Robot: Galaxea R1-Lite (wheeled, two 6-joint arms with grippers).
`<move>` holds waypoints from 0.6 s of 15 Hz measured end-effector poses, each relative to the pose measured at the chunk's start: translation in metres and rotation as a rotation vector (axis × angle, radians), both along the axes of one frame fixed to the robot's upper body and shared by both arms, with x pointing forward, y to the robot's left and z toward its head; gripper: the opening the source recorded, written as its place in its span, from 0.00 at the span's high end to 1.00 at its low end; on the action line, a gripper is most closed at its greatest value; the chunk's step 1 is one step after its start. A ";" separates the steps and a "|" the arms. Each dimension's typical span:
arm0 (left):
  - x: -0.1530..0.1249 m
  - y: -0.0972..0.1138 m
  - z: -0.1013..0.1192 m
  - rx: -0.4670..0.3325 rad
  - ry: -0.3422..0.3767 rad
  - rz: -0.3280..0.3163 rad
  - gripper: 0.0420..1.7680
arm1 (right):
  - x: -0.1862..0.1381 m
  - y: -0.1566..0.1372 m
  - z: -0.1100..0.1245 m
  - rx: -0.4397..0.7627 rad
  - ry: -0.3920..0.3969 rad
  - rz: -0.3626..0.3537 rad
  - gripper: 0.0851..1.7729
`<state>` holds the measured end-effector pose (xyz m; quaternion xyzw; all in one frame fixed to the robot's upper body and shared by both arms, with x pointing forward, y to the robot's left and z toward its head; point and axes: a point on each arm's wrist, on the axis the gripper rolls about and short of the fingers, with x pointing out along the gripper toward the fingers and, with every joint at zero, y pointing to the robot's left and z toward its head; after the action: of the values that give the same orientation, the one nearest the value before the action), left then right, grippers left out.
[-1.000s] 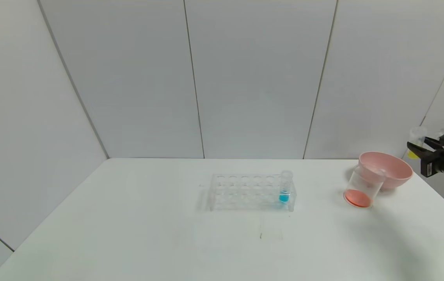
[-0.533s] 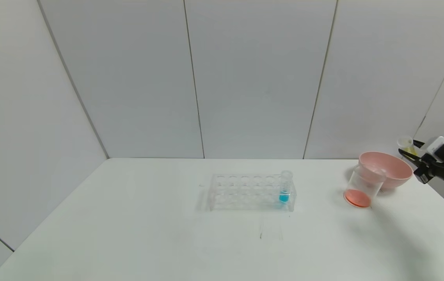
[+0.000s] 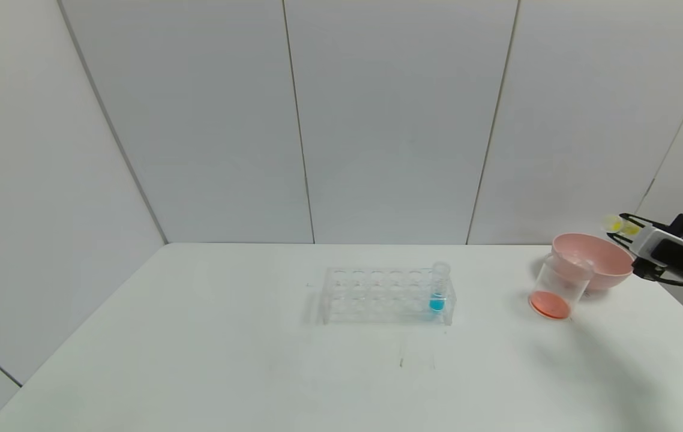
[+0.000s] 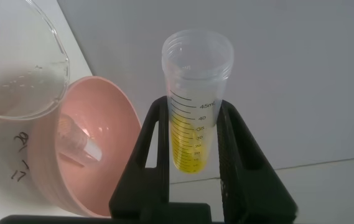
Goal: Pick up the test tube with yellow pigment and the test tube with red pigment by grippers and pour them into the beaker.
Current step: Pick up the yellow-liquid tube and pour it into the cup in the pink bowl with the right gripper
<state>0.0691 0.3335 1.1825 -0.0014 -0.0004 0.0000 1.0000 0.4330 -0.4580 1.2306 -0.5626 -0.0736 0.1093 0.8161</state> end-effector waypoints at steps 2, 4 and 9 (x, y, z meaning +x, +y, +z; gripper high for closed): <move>0.000 0.000 0.000 0.000 0.000 0.000 0.00 | 0.000 0.001 0.002 -0.091 -0.038 0.004 0.74; 0.000 0.000 0.000 0.000 0.000 0.000 0.00 | 0.002 0.007 0.003 -0.120 -0.060 0.021 0.74; 0.000 0.000 0.000 0.000 0.000 0.000 0.00 | 0.005 0.015 0.006 -0.243 -0.138 0.035 0.74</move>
<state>0.0691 0.3335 1.1825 -0.0014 -0.0004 0.0000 1.0000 0.4381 -0.4429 1.2366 -0.6619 -0.1255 0.0928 0.7331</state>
